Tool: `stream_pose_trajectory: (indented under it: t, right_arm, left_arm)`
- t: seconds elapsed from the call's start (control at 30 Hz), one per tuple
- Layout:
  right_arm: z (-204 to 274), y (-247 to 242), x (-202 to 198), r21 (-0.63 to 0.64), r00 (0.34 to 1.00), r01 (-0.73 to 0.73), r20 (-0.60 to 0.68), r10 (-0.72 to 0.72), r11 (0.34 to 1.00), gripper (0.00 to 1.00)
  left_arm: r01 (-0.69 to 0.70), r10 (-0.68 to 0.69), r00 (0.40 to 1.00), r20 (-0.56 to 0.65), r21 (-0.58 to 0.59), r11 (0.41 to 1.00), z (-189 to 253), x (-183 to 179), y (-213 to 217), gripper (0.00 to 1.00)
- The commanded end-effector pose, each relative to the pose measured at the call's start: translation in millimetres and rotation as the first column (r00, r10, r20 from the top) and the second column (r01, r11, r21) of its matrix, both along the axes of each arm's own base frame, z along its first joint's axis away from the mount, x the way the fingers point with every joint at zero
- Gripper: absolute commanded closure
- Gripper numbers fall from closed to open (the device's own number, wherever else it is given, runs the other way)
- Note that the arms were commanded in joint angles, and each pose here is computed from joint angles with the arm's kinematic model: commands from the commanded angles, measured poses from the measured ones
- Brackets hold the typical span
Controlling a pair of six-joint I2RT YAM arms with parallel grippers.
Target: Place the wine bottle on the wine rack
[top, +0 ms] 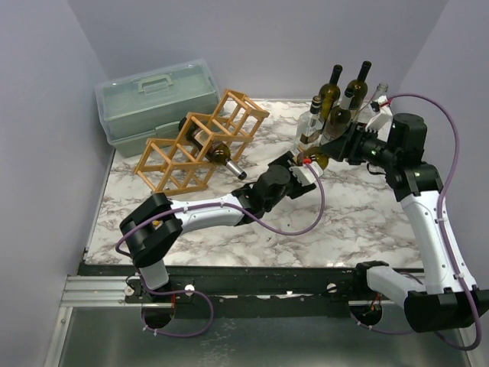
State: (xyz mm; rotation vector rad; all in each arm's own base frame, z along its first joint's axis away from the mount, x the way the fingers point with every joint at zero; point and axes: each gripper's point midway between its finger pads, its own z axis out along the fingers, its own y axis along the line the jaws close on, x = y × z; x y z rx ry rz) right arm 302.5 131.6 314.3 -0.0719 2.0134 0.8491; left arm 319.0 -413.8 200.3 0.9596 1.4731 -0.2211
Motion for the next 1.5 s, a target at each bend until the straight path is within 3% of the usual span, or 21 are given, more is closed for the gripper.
stream_pose_trajectory:
  t: [0.0,0.13,0.4,0.6,0.73,1.03,1.17,1.33,1.47]
  right_arm:
    - [25.1,-7.0,-19.1,-0.042,0.998,0.016,0.056,-0.014,0.999,0.38]
    - [31.5,-13.0,-24.1,-0.070,0.996,0.042,0.077,-0.036,0.997,0.20]
    - [42.0,-33.9,-31.8,-0.136,0.986,0.147,0.099,-0.134,0.980,0.00]
    - [45.9,-55.6,-44.3,-0.189,0.965,0.253,0.120,-0.233,0.949,0.00]
    - [38.2,-57.6,-55.3,-0.226,0.971,0.233,0.097,-0.217,0.946,0.00]
    - [10.4,-5.7,-79.4,-0.235,0.995,-0.093,0.017,0.100,0.967,0.00]
    - [-11.3,4.2,-78.9,-0.276,0.989,-0.149,-0.038,0.144,0.950,0.02]
    - [-32.9,23.2,-86.8,-0.256,0.966,-0.256,-0.100,0.237,0.932,0.09]
    - [-45.3,30.0,-91.3,-0.239,0.955,-0.291,-0.135,0.265,0.926,0.22]
  left_arm:
    - [-0.067,0.050,0.983,0.177,0.090,0.994,43.6,14.7,20.4,1.00]
    - [-0.070,0.036,0.973,0.227,0.145,0.987,57.6,15.2,26.1,1.00]
    - [-0.070,-0.060,0.920,0.388,0.312,0.947,79.5,23.0,21.7,1.00]
    - [-0.074,-0.101,0.895,0.434,0.368,0.927,85.9,30.9,31.9,1.00]
    - [-0.071,-0.146,0.878,0.455,0.426,0.902,80.7,25.6,41.0,1.00]
    - [-0.009,-0.266,0.835,0.482,0.495,0.869,79.0,5.4,56.4,1.00]
    - [-0.010,-0.308,0.813,0.494,0.541,0.841,78.7,-1.7,61.6,1.00]
    - [0.002,-0.329,0.801,0.501,0.546,0.838,87.8,-10.2,68.7,1.00]
    - [-0.019,-0.338,0.789,0.513,0.570,0.822,89.8,-12.2,76.7,1.00]
